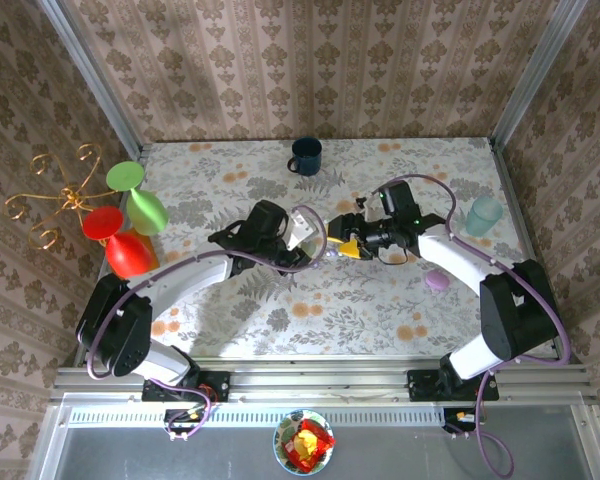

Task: Insert the wireless bluetooth earbuds into the charging case

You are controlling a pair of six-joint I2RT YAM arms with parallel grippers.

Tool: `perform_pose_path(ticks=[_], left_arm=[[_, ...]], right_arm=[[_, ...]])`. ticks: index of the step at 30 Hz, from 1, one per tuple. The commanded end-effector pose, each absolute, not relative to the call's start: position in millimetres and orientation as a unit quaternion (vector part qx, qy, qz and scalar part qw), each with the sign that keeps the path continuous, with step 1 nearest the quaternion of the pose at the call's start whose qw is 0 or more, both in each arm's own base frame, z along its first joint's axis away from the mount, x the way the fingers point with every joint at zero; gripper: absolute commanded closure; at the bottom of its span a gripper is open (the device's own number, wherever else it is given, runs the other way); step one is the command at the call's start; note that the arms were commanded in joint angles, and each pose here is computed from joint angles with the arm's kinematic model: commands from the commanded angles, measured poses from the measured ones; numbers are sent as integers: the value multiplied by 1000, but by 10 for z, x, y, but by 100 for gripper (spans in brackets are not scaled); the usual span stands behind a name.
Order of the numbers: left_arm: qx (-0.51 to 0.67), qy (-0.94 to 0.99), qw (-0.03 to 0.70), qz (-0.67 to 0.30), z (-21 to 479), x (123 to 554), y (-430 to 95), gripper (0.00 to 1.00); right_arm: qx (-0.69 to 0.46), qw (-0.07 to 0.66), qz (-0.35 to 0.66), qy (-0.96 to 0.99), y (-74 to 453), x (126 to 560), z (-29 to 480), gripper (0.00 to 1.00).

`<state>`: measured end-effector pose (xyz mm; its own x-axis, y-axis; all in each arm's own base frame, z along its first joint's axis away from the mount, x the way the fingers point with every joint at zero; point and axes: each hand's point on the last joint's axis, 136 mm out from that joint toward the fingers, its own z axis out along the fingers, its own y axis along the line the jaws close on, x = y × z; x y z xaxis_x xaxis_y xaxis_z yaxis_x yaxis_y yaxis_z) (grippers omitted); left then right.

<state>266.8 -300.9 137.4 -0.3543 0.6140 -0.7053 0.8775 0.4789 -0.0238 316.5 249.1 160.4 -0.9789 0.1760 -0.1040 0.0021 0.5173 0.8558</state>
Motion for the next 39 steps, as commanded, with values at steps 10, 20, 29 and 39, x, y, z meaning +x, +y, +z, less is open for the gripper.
perform_pose_path(ticks=[10, 20, 29, 39], left_arm=[[521, 729, 375, -239, 1676, 2576, -3241, 62], [526, 728, 373, -234, 1629, 2547, -3203, 62], [501, 719, 425, -228, 1887, 2613, -3154, 31], [385, 636, 561, -363, 2736, 2624, -2911, 0]], right_arm=[[22, 60, 528, 847, 2820, 3112, 1765, 38], [23, 65, 516, 854, 2787, 3114, 1757, 66], [28, 100, 537, 837, 2701, 3190, 2026, 77], [50, 174, 632, 753, 2488, 3394, 2829, 80]])
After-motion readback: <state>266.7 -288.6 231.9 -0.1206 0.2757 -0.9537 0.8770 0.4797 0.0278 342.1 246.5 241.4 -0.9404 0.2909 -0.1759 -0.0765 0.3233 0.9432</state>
